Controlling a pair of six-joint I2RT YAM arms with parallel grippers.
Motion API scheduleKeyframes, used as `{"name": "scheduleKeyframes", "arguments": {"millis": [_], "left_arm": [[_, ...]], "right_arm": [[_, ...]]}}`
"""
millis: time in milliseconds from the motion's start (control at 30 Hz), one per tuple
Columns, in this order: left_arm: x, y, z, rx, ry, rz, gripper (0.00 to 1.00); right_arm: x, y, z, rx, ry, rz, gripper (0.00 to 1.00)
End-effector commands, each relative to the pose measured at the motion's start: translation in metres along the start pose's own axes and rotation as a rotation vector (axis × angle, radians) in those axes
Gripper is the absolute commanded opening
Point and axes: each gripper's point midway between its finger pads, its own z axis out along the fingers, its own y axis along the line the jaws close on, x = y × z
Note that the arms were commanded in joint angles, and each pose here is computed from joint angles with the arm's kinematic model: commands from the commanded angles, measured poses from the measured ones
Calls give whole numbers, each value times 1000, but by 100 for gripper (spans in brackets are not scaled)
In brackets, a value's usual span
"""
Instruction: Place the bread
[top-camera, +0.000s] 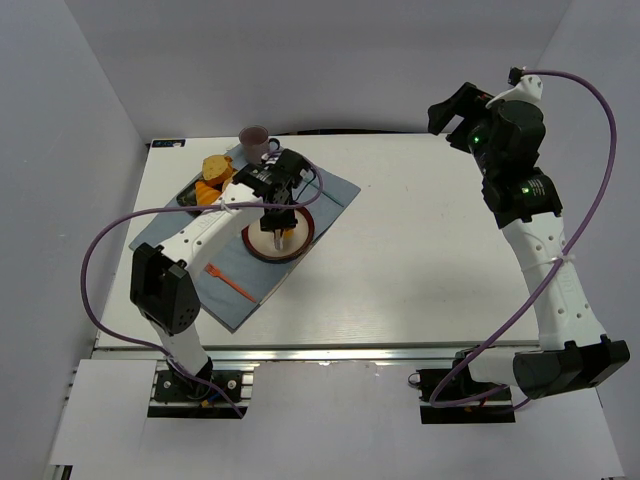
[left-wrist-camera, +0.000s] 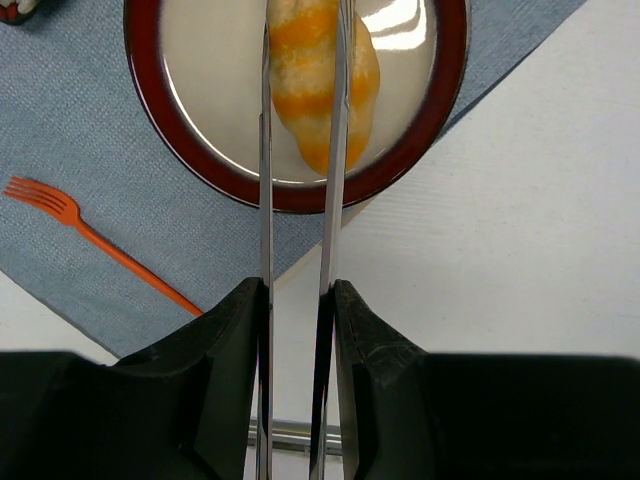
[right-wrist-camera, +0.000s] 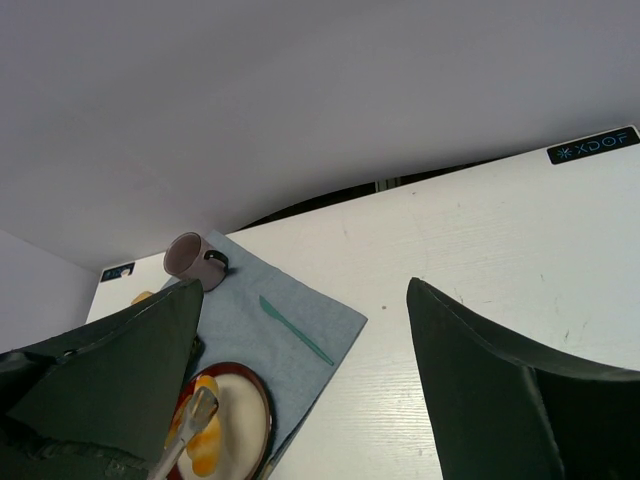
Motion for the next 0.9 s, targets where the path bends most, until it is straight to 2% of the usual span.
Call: {"name": "scheduleKeyframes", "arguments": {"millis": [0,233,333,400,467,733,867], "left_arm": [[-2,5,0,-15,-29,-2,10],[5,14,6,-62,-10,13,20],[8,13,7,-55,0,11,33],[7,13,6,-57,-3,12,48],[6,13,5,-54,-7,10,53],[4,15,1,-69,1,12,56],[0,15,-4,-66,-12,6,61]], "right_arm": [[-19,6,-9,-23,-53,6,89],[-15,4,-8,-21,-43,3,89],[-15,5,-7,-24,-40,8,89],[-15,6,-7,-27,-40,8,89],[-14,6,-6,-29,-37,10,89],[-13,7,-4,-33,-32,13,89],[-11,7,-3,-33,-27,13,89]]}}
